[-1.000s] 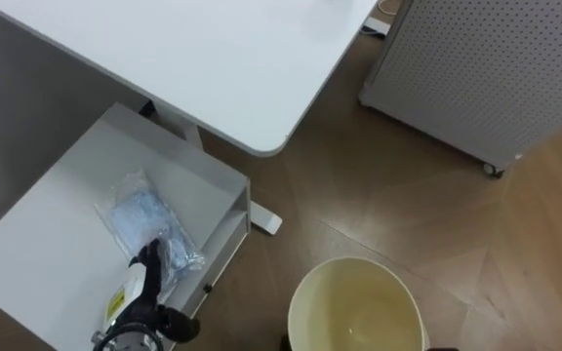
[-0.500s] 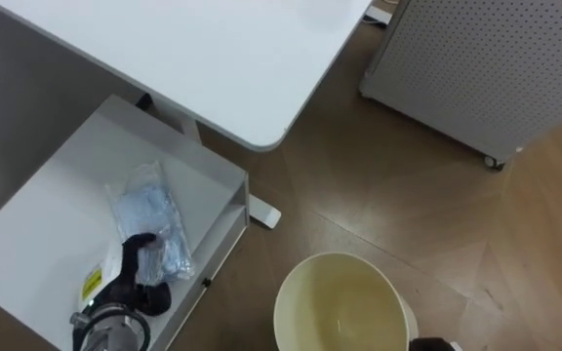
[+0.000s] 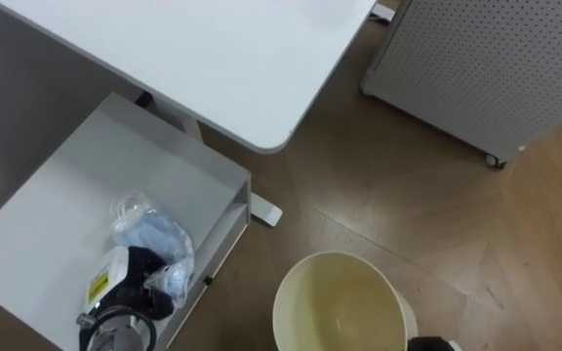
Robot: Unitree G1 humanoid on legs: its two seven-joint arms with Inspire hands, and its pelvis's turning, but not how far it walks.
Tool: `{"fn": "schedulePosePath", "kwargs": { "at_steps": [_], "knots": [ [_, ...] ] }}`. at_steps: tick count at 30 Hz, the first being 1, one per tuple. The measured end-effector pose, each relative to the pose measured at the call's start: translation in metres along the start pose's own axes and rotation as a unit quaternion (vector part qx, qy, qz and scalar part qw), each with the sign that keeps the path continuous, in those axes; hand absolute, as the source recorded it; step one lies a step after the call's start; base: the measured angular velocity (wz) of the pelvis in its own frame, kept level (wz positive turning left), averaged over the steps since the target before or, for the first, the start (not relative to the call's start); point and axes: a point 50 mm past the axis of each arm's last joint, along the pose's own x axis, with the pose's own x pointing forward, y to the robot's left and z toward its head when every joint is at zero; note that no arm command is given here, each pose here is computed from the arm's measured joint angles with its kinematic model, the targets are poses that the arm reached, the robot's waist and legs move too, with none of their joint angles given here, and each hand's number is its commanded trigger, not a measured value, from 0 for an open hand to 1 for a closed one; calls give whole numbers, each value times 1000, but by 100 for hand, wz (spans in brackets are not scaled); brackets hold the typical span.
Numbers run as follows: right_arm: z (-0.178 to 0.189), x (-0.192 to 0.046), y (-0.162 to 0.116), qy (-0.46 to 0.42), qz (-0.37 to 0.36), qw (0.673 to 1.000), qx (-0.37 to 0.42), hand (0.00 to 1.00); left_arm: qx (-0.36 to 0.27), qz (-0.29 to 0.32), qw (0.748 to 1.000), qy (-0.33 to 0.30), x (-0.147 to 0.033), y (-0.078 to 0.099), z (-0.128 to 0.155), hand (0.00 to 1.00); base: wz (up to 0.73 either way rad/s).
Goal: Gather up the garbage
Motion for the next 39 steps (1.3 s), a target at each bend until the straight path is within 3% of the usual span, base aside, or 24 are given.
{"fn": "schedulePosePath", "kwargs": {
  "at_steps": [5,10,21,27,35,36,38,39],
  "knots": [
    [1,1,0,-1,0,1000,-1,100,-2,1,1000,-3,-3,-5,0,100,0],
    [5,1,5,-16,6,1000,4,100,-17,-20,1000,-17,-11,-20,6,100,0],
    [4,-1,17,-32,25,999,-3,100,-53,-206,973,-92,-64,-91,29,100,-3],
    [-2,-3,28,-30,58,998,-13,100,-55,-295,949,-101,-87,-113,30,100,1],
    [-4,-5,38,-26,95,995,-16,100,-56,-344,932,-102,-96,-121,30,100,-2],
    [-5,-5,40,-25,99,995,-16,100,-60,-347,930,-102,-96,-122,32,96,-4],
    [-5,-5,40,-24,104,994,-16,100,-63,-351,928,-109,-97,-123,35,0,0],
    [-4,-5,40,-23,107,994,-15,100,-64,-354,926,-112,-97,-123,37,0,0]
  ]
}}
